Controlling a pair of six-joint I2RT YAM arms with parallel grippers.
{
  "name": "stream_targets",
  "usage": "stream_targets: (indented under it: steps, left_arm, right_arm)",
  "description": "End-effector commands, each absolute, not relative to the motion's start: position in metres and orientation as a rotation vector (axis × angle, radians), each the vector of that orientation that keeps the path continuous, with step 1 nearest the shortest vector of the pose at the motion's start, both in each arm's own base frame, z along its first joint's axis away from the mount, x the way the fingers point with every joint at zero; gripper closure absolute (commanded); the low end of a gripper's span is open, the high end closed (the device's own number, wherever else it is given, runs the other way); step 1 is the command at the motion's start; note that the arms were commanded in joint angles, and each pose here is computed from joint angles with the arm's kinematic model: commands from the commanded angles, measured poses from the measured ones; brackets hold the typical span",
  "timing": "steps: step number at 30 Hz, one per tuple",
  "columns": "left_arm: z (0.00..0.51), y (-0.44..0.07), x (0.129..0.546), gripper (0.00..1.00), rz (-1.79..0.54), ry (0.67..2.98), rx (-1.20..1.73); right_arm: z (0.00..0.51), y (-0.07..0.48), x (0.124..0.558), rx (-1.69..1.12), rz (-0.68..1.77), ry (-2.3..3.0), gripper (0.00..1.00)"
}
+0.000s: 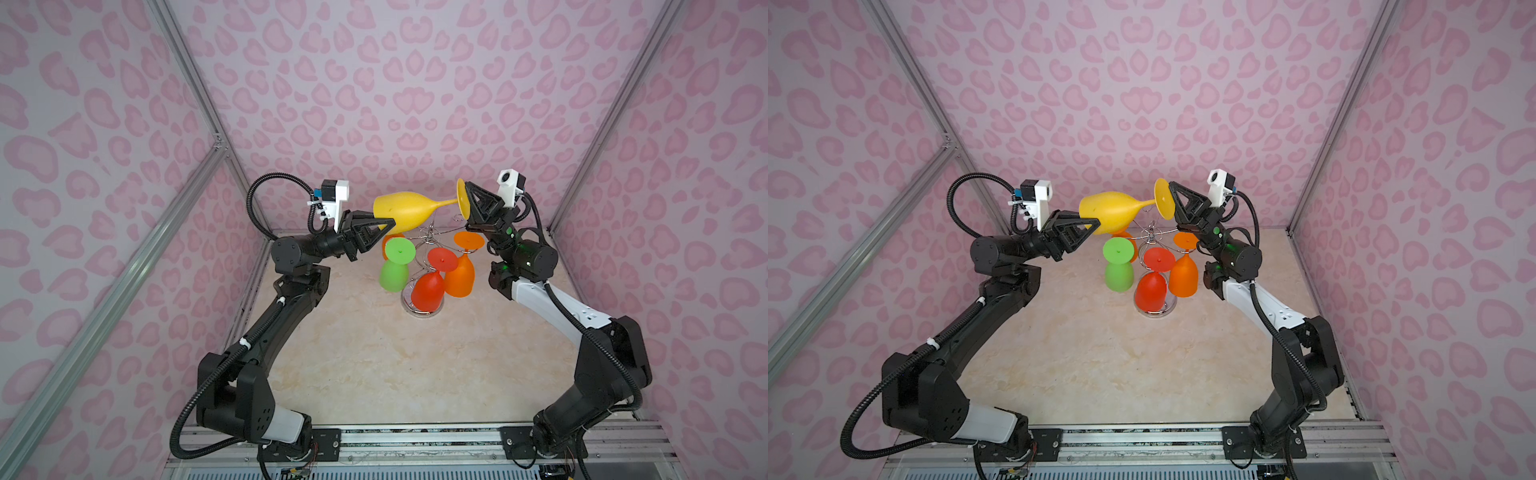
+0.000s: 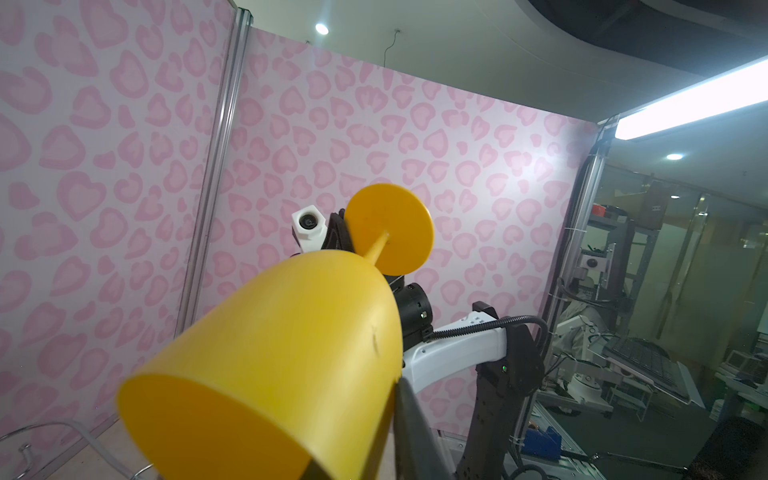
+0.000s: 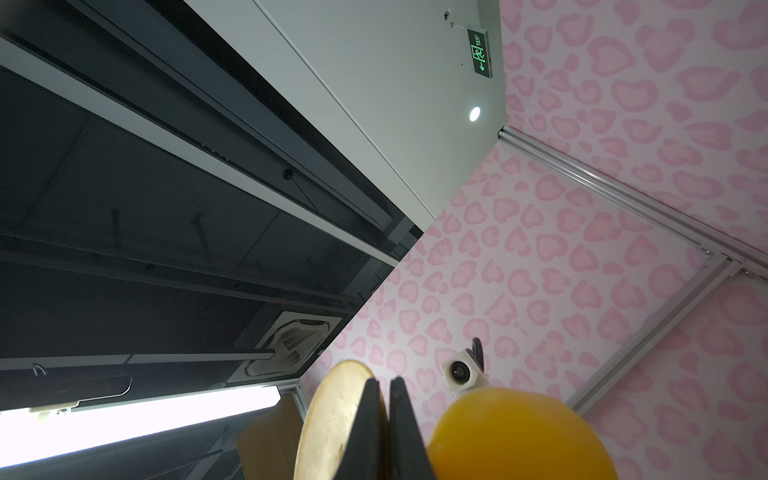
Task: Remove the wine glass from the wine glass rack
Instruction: 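Grasp the yellow glass bowl with the left gripper while the right gripper withdraws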
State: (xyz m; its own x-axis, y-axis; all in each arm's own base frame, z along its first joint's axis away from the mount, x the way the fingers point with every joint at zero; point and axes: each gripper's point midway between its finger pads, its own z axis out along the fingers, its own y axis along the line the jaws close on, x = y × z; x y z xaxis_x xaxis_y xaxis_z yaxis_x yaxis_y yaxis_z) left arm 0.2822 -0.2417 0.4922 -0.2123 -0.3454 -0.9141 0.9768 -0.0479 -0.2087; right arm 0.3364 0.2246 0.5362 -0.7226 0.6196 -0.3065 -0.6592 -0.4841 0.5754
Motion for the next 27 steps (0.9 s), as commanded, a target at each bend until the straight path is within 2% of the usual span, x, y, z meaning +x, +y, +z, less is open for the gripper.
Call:
stream_targets:
  steps: [1, 4, 11, 17, 21, 24, 27]
  left_arm:
    - [0.502, -0.236, 0.273, 0.97, -1.479, 1.023, 0.85]
    - [0.506, -0.235, 0.267, 0.98, -1.472, 1.009, 0.858]
    - [0.513, -0.234, 0.242, 0.98, -1.432, 1.005, 0.962]
    - [0.509, -0.237, 0.234, 0.98, -1.366, 1.103, 1.009]
    - [0.489, -0.244, 0.229, 0.98, -1.242, 1.224, 1.039]
    - [0.48, -0.247, 0.22, 0.98, -1.145, 1.301, 1.078]
    - [0.46, -0.247, 0.213, 0.98, -1.023, 1.418, 1.102]
  right_arm:
    - [0.537, 0.224, 0.33, -0.129, 2.206, 0.879, 0.9]
    - [0.537, 0.219, 0.331, -0.145, 2.18, 0.887, 0.85]
    - [0.537, 0.201, 0.341, -0.173, 1.977, 1.019, 0.61]
    - [0.515, 0.182, 0.355, -0.119, 1.57, 1.289, 0.45]
    - [0.479, 0.151, 0.361, -0.045, 1.132, 1.524, 0.36]
    - [0.453, 0.118, 0.356, 0.016, 0.851, 1.653, 0.33]
    - [0.435, 0.079, 0.35, 0.102, 0.705, 1.711, 0.33]
